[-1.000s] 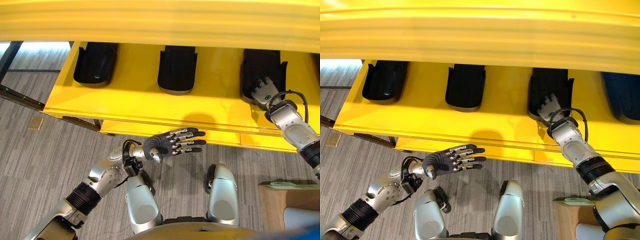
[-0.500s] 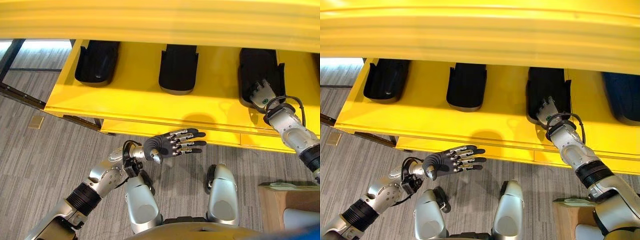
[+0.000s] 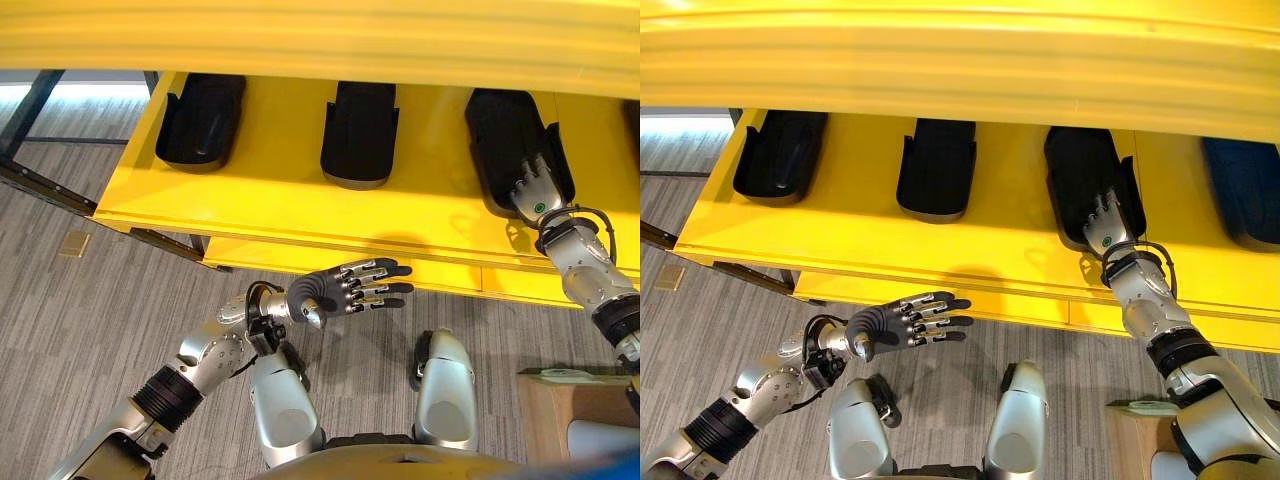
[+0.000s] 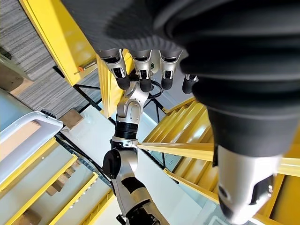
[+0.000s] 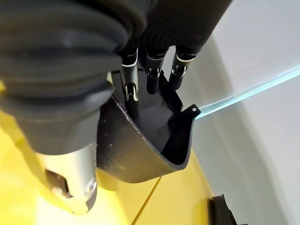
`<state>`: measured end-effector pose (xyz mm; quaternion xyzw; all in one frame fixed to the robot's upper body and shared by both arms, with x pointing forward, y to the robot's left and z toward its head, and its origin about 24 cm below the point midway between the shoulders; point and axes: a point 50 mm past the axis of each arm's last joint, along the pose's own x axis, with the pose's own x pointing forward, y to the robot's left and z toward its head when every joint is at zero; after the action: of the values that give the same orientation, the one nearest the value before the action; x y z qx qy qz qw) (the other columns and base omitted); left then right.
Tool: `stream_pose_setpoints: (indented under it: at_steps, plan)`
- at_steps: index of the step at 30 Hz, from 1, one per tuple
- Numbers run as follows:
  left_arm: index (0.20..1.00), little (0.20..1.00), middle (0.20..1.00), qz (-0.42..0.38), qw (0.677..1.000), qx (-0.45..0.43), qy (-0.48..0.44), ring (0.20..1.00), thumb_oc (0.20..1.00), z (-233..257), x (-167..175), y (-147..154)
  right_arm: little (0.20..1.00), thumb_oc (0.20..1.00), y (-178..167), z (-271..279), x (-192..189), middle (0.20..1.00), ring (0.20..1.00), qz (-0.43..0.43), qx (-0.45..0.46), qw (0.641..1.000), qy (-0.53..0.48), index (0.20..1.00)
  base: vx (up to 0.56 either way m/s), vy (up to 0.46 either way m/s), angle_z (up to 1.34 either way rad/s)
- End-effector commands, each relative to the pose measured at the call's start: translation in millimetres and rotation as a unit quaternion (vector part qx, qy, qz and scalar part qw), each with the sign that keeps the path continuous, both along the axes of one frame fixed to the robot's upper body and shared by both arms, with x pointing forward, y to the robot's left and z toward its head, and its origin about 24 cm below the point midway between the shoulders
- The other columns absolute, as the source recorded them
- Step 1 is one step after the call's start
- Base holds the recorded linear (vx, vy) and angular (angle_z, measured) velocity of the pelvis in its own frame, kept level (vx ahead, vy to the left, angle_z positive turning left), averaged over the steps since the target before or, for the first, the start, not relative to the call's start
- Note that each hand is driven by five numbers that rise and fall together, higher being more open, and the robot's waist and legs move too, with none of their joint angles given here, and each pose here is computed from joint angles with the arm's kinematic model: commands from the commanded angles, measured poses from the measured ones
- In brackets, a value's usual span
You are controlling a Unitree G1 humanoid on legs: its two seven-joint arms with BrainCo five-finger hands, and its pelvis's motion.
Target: Move parts from the plastic box to the shelf.
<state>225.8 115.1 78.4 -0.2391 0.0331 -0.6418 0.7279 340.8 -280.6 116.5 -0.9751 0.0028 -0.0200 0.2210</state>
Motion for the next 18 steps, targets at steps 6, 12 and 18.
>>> stream_pose_setpoints:
  at_steps: [6,12,18]
  plan:
    - [1.0,1.0,1.0,-0.04,0.998,-0.047,-0.019,1.0,1.0,12.8,-12.7,-10.9,1.0,1.0,-34.1,-23.0,-11.6,1.0,1.0,-0.09,0.074,0.993,0.028,1.0,0.0,0.0,0.0]
    - [1.0,1.0,1.0,-0.041,0.998,-0.046,-0.02,1.0,1.0,12.2,-12.9,-11.8,1.0,1.0,-30.6,-24.3,-8.1,1.0,1.0,-0.087,0.131,0.987,0.027,1.0,0.0,0.0,0.0]
    - [1.0,1.0,1.0,-0.038,0.998,-0.047,-0.021,1.0,1.0,14.9,-10.8,-13.0,1.0,1.0,-17.5,-21.7,-1.4,1.0,1.0,-0.066,0.151,0.986,0.025,1.0,0.0,0.0,0.0]
